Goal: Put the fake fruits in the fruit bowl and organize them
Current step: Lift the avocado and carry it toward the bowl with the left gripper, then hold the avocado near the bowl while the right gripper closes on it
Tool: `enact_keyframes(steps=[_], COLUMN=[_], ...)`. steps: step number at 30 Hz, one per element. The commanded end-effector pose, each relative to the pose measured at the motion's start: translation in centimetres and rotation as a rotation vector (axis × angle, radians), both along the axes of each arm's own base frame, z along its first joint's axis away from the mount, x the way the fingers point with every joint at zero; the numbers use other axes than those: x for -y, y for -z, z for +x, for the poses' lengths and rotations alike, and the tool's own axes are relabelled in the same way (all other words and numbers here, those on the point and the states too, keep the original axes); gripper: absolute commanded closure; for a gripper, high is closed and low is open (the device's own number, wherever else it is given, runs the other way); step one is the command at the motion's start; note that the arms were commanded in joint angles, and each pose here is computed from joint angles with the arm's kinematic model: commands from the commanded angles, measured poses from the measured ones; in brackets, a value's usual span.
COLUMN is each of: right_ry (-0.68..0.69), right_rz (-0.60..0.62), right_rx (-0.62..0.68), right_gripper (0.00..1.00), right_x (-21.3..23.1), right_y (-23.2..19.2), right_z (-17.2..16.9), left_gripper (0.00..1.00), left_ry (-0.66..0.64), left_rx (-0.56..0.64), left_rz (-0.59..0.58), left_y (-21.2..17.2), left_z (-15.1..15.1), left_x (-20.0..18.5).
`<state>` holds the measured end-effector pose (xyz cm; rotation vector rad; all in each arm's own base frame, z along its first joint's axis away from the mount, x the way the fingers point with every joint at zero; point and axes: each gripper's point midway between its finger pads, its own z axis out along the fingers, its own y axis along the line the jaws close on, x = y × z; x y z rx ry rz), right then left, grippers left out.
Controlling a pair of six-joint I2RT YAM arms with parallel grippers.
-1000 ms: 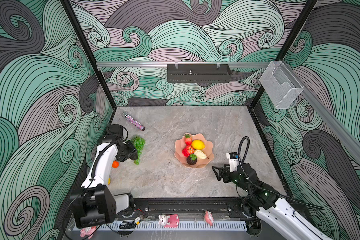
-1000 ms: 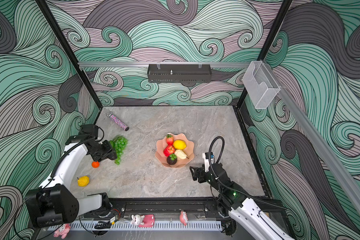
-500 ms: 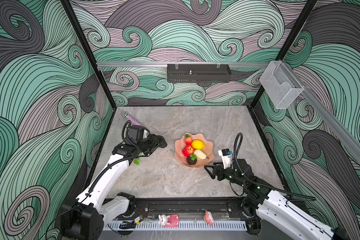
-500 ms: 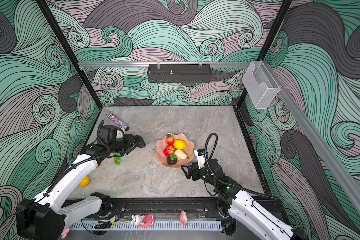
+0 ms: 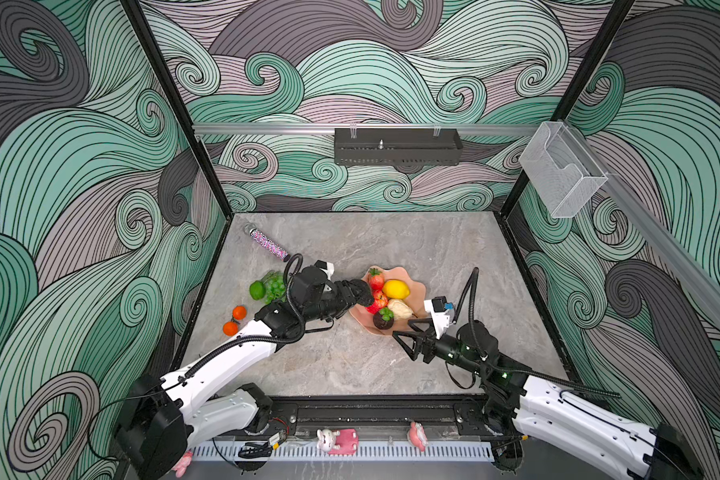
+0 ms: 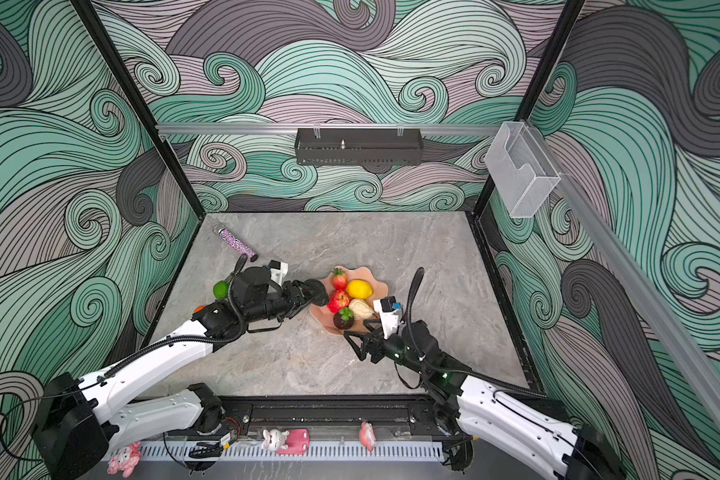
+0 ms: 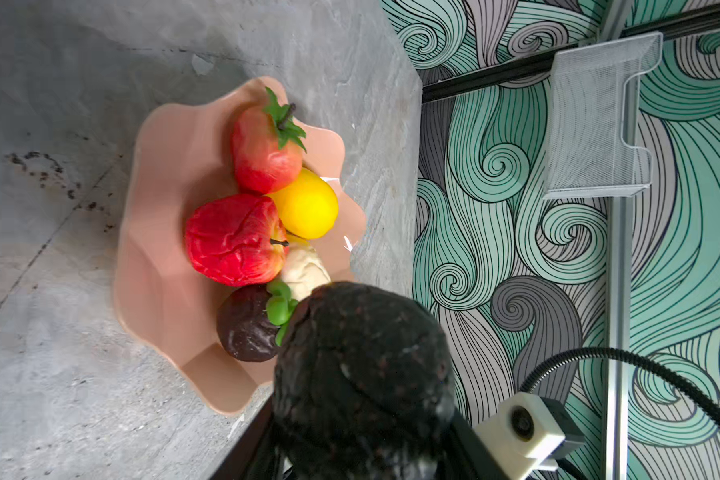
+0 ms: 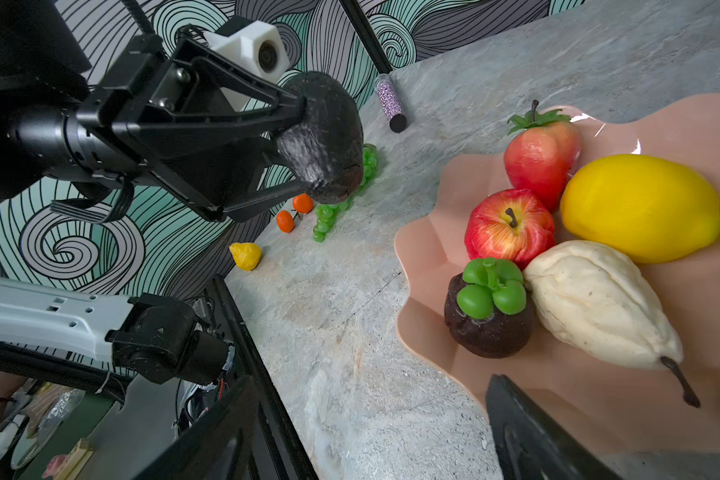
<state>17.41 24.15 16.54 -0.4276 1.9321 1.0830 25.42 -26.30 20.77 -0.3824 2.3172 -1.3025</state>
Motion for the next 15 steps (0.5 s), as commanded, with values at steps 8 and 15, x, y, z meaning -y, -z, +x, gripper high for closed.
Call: enact_keyframes(steps=[8,15], right_ry=[0.041,0.037], right_rz=[0.046,0.069], right_rx=[0.196,0.245], right_gripper=[0.13,0.15], right_x=[-1.3,-3.2], right_y=[-3.3,-3.9], right_z=[1.4,1.8], left_gripper=[0.48,0.48], left_ry=[0.057,0.074], left_rx=[0.092,0.082], left_rz=[-0.056,-0.045], left_y=[-1.9,-1.0], left_z=[-1.9,-3.2], left_x=[3.2,4.2])
